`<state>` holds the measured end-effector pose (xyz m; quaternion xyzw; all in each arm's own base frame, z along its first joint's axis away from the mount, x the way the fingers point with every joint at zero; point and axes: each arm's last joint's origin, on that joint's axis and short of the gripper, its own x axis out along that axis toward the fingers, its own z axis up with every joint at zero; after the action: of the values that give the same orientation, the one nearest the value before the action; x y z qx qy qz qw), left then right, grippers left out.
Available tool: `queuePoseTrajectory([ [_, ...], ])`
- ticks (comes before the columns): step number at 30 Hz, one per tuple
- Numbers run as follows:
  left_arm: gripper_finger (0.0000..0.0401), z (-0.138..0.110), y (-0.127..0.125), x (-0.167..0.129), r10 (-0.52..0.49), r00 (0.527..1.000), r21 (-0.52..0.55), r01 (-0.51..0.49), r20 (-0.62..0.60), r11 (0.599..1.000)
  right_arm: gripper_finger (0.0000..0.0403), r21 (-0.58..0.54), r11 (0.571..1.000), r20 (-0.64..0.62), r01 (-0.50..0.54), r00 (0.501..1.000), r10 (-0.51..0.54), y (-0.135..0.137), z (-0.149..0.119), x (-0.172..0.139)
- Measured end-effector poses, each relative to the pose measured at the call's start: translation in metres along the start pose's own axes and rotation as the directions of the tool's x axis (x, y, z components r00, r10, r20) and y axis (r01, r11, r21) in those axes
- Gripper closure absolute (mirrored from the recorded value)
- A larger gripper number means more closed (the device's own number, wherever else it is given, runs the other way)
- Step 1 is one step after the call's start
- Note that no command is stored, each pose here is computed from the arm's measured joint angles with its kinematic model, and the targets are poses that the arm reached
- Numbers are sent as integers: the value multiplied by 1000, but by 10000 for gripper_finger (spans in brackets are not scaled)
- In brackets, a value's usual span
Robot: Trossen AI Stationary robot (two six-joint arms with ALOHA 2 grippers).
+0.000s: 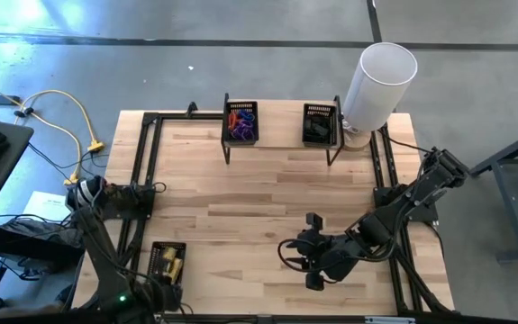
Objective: Pick & Place Office Desk Supplies
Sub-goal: Put the black basket with the crayon boxes on the shelf
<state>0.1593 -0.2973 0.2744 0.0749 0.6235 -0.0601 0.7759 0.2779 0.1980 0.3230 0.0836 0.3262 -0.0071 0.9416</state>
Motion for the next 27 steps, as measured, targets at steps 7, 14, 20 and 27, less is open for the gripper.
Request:
queuePoseTrajectory([
  [7, 300, 9, -13, 1, -143, 986, -155, 155, 82, 976, 267, 1, 1000, -7, 15, 1000, -15, -4, 1, 2],
  [14, 300, 12, -18, 0, -199, 973, -440, 229, 113, 869, 267, -5, 1000, -6, 23, 1000, -23, -7, 3, 3],
  [20, 300, 6, -21, -1, -200, 975, -517, 224, 102, 826, 267, -8, 1000, -14, 11, 1000, -12, -7, 3, 3],
  [27, 300, -7, -34, 4, -182, 981, -490, 194, 73, 850, 267, -11, 1000, -21, 12, 1000, -12, -7, 2, 3],
])
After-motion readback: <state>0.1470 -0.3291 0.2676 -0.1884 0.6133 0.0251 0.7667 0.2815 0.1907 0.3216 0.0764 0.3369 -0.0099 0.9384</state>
